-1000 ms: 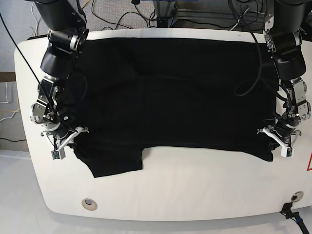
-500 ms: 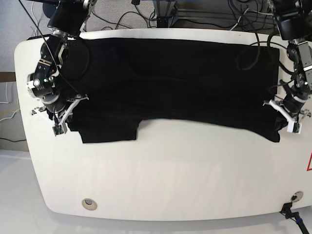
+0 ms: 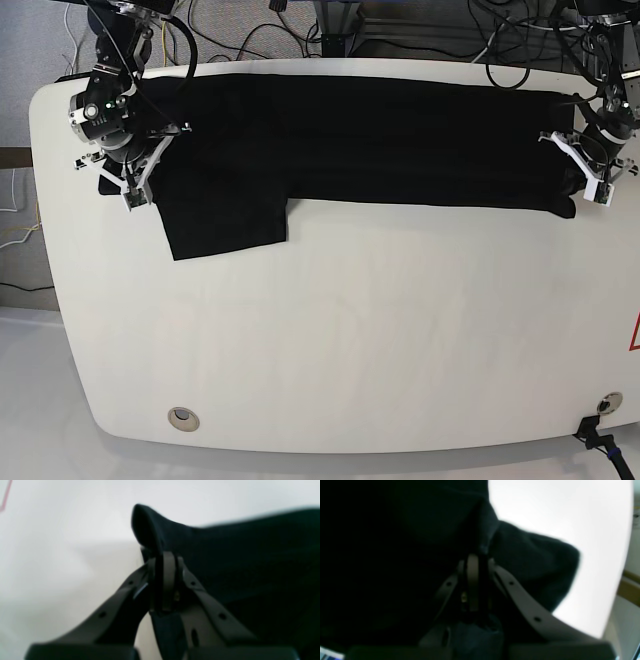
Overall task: Fold the T-shirt properly
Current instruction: 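Lift the grasped edges and fold the shirt half over toward the collar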
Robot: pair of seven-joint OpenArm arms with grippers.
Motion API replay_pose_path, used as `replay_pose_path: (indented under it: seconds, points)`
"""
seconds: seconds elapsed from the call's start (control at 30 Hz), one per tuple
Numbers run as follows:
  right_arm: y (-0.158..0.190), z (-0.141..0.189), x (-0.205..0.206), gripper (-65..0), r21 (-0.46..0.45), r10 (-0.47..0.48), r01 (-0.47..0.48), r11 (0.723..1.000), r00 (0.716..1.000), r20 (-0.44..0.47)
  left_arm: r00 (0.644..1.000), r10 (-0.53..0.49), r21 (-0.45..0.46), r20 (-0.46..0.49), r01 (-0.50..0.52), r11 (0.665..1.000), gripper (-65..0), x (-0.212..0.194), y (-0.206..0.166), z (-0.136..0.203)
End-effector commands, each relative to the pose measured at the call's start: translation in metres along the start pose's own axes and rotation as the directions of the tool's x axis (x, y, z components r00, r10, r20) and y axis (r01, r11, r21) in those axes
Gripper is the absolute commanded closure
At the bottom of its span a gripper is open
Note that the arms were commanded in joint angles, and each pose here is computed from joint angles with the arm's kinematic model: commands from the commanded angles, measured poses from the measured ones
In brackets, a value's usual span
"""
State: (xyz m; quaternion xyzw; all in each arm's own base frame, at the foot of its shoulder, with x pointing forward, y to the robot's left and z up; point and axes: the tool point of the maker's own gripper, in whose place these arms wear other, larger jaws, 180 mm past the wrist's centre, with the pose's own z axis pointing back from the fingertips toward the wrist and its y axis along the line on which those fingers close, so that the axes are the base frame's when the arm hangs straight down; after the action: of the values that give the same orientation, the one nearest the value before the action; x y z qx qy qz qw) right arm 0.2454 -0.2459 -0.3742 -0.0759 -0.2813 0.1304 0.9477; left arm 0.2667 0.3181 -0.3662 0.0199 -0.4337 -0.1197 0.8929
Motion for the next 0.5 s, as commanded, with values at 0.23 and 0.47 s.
replay_pose_path:
  seconds: [0.23, 0.47]
  points:
    - [0.0, 0.003, -0.01, -38.1, -0.006, -0.003, 0.003, 1.0, 1.0, -0.009, 0.989, -0.046, 0.027, -0.14, 0.05, 0.998, -35.8, -0.018, 0.019, 0.01]
    - [-0.025, 0.016, 0.036, -39.2, -0.076, -0.016, 0.025, 0.997, 0.994, 0.111, 0.992, -0.117, 0.051, -0.039, 0.119, 0.992, -36.0, 0.033, 0.027, 0.012]
